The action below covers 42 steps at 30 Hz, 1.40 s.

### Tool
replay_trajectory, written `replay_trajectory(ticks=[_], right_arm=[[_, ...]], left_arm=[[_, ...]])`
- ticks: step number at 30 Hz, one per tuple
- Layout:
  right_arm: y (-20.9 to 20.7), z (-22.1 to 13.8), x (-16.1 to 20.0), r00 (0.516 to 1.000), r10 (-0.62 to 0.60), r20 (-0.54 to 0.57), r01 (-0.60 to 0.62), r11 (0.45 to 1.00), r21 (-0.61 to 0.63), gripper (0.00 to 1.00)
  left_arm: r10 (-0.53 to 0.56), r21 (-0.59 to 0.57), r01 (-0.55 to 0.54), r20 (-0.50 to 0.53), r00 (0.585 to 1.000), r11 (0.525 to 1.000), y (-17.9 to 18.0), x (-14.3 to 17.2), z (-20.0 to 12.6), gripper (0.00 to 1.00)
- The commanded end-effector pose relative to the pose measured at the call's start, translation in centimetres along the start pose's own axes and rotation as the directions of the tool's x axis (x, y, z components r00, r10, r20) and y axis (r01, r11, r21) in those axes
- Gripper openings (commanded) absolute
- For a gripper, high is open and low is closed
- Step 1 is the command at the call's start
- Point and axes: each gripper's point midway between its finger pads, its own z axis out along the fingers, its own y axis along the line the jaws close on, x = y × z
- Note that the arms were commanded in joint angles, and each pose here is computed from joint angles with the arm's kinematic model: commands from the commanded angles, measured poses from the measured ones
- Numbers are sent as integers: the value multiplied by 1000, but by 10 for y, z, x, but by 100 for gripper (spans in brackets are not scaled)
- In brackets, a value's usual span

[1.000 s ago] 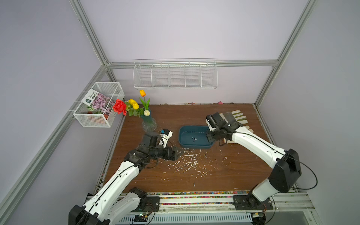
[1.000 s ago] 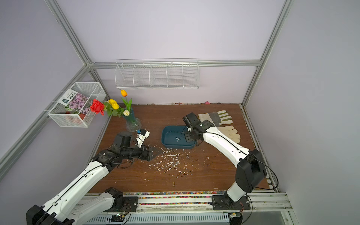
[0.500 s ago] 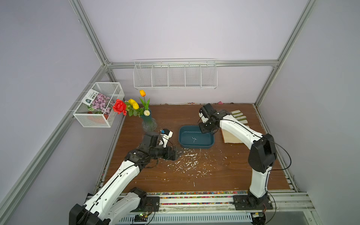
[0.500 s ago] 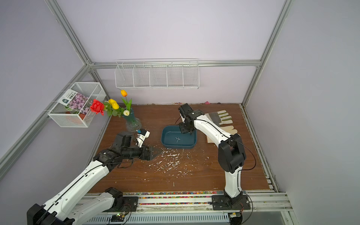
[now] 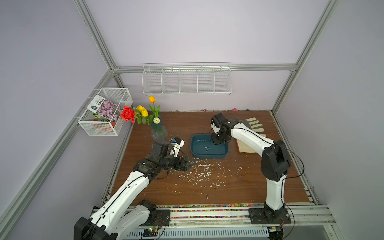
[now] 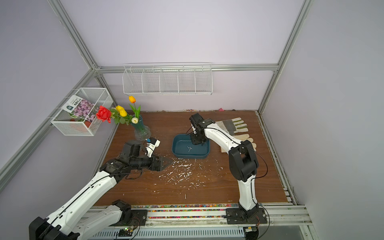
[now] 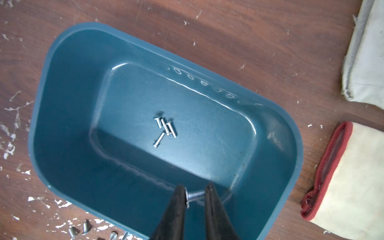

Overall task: Put the screws on the desktop into the storage box
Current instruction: Place the screw in the storage box, then pick up the screw from the center of the board.

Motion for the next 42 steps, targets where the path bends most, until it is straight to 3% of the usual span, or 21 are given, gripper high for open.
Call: replay_trajectory(ticks=[1, 12, 20, 34, 42], right_arm=[[-2, 20, 10, 999, 13, -43, -13, 1000, -5, 18], [-6, 46, 22, 996, 17, -93, -17, 1000, 1, 18], [-13, 46, 24, 996, 28, -89, -28, 1000, 5, 40], [-17, 27, 28, 998, 26, -56, -26, 1000, 3, 46], [-9, 2, 36, 999, -1, 33, 3, 998, -68, 81]], left_arm=[[1, 8, 0, -22, 1000, 1000, 1, 5, 3, 100], [-4, 6, 4, -26, 1000, 1000, 3, 5, 4, 100], [-6, -3, 6, -21, 1000, 1000, 4, 5, 4, 100], [-25, -52, 23, -31, 999, 998, 15, 6, 7, 100], [-52, -122, 45, -55, 997, 992, 29, 9, 11, 100]])
